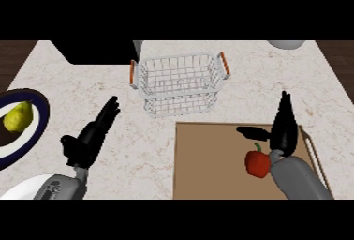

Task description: Pick the bell pepper from the tray and place it in the tiered basket

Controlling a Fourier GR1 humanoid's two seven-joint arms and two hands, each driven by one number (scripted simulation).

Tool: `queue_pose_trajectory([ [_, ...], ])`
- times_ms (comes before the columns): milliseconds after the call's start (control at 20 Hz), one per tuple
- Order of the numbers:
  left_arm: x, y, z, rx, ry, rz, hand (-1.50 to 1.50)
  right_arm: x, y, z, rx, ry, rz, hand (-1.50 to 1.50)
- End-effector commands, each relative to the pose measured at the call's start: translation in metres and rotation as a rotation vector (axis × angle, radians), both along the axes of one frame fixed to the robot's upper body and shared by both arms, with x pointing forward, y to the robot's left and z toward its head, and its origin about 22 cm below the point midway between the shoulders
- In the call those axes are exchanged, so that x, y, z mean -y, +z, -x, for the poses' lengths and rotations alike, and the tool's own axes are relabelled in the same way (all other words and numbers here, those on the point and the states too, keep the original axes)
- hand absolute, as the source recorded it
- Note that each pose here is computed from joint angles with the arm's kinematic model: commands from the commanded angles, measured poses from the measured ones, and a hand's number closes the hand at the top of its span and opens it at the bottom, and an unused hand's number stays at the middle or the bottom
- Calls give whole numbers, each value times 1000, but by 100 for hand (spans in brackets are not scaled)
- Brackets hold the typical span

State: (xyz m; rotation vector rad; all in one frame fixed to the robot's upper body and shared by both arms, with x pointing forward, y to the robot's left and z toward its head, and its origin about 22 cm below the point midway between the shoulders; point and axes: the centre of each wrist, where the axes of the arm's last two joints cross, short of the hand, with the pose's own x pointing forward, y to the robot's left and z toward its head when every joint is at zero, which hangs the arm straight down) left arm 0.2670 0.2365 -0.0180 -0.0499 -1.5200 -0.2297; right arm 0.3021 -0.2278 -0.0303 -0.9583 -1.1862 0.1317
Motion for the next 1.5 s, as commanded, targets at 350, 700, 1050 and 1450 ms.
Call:
queue_pose_trajectory([
  [350, 6, -2, 1, -20, 0, 3, 0, -29, 48, -25, -621, 44, 249, -150],
  [700, -3, -11, 11, -31, 14, 21, 0, -94, 114, -28, -726, -3, 292, -150],
  [1050, -5, -1, 2, -4, 28, 15, 0, -82, 100, -34, -795, -85, 377, -150],
  [1450, -19, 6, -1, 8, 27, 12, 0, -78, 78, -19, -854, -140, 284, -150],
])
